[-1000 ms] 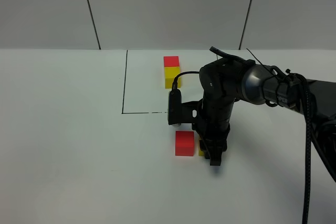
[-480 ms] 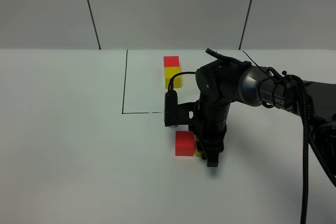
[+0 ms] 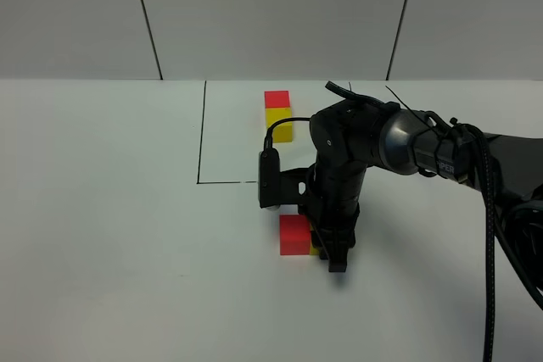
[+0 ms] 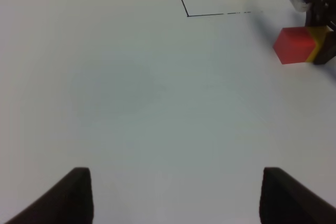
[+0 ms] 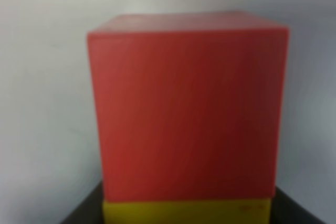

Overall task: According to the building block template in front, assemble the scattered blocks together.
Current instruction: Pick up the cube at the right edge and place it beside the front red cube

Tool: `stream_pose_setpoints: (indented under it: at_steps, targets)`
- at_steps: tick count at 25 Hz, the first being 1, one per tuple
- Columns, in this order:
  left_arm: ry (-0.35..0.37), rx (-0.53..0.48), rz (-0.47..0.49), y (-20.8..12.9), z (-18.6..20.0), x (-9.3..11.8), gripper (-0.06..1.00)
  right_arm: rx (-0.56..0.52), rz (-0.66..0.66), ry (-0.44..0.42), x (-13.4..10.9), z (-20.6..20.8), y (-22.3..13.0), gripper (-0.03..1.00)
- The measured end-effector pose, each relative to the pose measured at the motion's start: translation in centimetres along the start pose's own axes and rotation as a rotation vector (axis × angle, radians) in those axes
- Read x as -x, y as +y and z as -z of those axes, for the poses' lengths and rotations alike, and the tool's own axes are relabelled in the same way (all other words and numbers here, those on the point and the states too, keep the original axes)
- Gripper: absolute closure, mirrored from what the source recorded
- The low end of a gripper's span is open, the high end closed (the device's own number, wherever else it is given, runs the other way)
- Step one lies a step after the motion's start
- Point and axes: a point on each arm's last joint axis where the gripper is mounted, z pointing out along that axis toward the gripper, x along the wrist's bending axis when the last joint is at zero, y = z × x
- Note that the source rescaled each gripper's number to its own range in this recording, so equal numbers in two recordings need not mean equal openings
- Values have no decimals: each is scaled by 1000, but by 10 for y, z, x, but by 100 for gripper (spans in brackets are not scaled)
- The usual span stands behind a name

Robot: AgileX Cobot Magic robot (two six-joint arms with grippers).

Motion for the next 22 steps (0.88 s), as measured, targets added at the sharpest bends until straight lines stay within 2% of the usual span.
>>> stream_pose_setpoints:
  at_steps: [18,20,22]
  targets:
    - [0,0,0,0,0,0,51,0,2,0,0,0,0,96]
    - [0,0,0,0,0,0,51,2,-2,1,0,0,0,94]
    - [0,0,0,0,0,0,51,8,-6,-7,2,0,-1,81]
